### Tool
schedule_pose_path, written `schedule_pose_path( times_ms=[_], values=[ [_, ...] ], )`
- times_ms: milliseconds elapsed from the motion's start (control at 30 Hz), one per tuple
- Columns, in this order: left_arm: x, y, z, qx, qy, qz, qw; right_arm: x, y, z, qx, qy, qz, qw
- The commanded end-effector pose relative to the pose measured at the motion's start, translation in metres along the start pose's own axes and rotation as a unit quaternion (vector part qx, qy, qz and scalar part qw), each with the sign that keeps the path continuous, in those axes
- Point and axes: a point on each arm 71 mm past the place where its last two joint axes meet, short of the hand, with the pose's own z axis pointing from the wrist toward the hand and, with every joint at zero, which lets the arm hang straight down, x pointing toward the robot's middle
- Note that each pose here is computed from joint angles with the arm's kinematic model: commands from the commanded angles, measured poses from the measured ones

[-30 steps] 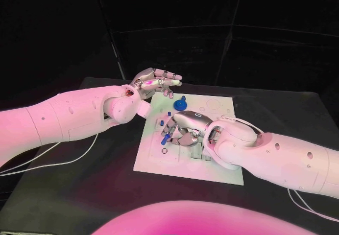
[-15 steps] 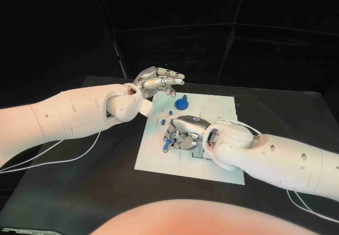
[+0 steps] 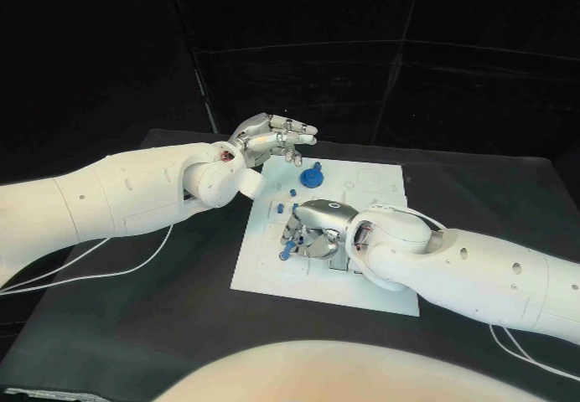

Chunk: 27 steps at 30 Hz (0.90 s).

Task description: Assemble the parts on the task board

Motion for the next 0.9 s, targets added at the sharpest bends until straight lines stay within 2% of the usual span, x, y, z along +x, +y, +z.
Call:
schedule_pose_path(
  times_ms=[33, 500, 900],
  values=[
    [0.0008, -0.002, 0.0003, 0.006, 0.006, -0.001, 1.0, 0.0, 0.0, 0.001, 0.005, 0.002, -0.011, 1.0],
    [0.001, -0.0022, -0.0003, 0.006, 0.006, -0.002, 1.0, 0.01, 0.002, 0.005, 0.01, 0.007, -0.032, 0.999],
    [0.0007, -0.0023, -0.0006, 0.006, 0.006, -0.002, 1.0, 0.013, 0.008, 0.008, 0.0, 0.008, -0.036, 0.999]
  ],
)
